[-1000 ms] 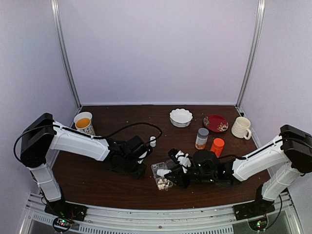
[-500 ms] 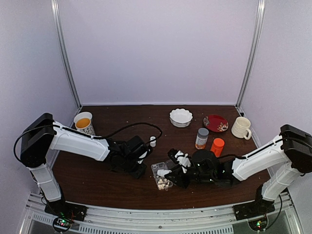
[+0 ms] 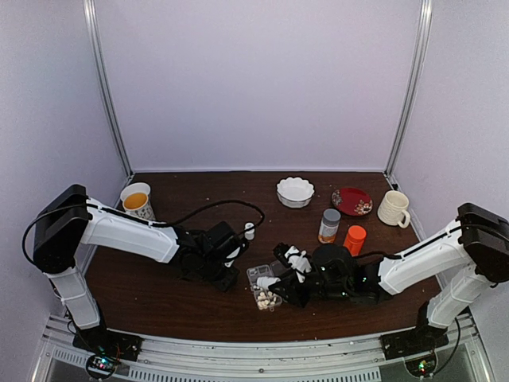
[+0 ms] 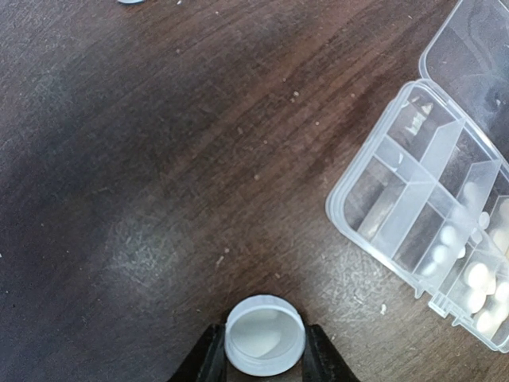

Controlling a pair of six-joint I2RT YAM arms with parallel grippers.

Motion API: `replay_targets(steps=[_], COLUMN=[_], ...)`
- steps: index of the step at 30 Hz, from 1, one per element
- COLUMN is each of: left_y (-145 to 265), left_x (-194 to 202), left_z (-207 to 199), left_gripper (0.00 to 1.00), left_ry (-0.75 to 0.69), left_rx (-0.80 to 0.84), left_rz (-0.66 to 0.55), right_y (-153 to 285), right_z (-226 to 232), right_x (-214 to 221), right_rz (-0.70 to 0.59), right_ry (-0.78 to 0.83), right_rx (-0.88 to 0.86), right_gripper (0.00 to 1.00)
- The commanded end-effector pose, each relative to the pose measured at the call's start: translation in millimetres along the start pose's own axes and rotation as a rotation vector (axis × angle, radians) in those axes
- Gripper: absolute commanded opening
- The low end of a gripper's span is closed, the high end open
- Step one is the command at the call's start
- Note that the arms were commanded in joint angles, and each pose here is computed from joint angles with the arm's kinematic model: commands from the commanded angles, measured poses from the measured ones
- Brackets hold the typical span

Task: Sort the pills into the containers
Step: Pour the pill into the compartment of the pill container.

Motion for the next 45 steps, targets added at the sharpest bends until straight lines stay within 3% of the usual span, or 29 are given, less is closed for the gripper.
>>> replay_targets(steps=[1, 11, 13, 16, 19, 23, 26, 29, 32, 35, 38, 41, 45], left_y=[3.2, 3.5, 3.4, 3.6, 4.0, 4.1, 4.3, 4.3, 4.6, 4.3, 5.0, 5.5, 5.6], left_x=[-0.6, -1.2, -1.0, -1.4, -0.8, -1.2, -1.5, -1.1, -0.7, -1.1, -1.4, -1.9, -2.2], left_z=[-3.0, -3.6, -3.1, -3.8, -3.2, -3.7, -3.8, -3.5, -3.2, -3.5, -3.4, -3.5, -3.6], left_gripper=[0.33, 0.33, 0.33, 0.33, 0.33, 0.33, 0.33, 0.33, 0.33, 0.33, 0.33, 0.33, 0.33], left_ry=[0.005, 0.004, 0.005, 0.005, 0.005, 0.003, 0.005, 0.003, 0.006, 0.006, 0.005, 0.004, 0.004], left_rx=[0.012, 0.014, 0.012, 0.014, 0.013, 0.014, 0.015, 0.014, 0.013, 0.015, 0.015, 0.016, 0.015], left_rz=[-0.016, -0.016, -0.016, -0.017, -0.017, -0.018, -0.02, -0.018, -0.019, -0.02, -0.022, -0.022, -0.022], right_y=[-4.6, 0.3, -4.3, -1.0, -5.1, 0.9, -5.7, 0.3, -5.2, -0.7, -6.8, 2.1, -3.0], right_z=[-5.0, -2.7, -3.6, -1.5, -2.4, -2.6, -3.4, -1.9, -3.2, -1.3, -2.1, -2.4, -2.7], right_x=[-3.0, -8.6, -5.6, -8.3, -6.1, -10.5, -5.1, -10.2, -5.8, -11.2, -7.2, -12.0, -7.9], right_rz=[0.024, -0.036, 0.019, -0.028, 0.021, -0.045, 0.038, -0.045, 0.023, -0.046, 0.03, -0.056, 0.019], right_ry=[0.016, 0.004, 0.017, 0.005, 0.016, 0.002, 0.023, 0.001, 0.011, -0.008, 0.015, -0.002, 0.017], right_rx=[0.034, 0.019, 0.023, 0.008, 0.015, 0.016, 0.022, 0.011, 0.021, 0.006, 0.013, 0.015, 0.017], right_gripper=[0.01, 0.01, 0.01, 0.01, 0.01, 0.01, 0.01, 0.01, 0.01, 0.01, 0.01, 0.01, 0.01])
Point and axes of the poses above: each gripper's point midway between its finger pads, its own y axis back along the fingers, its own z axis along the line the jaws close on, x = y × z, the point moved 4 cm from there along y, back along the fingers, and after that the axes turned 13 degrees about y, right-handed, at the moved point
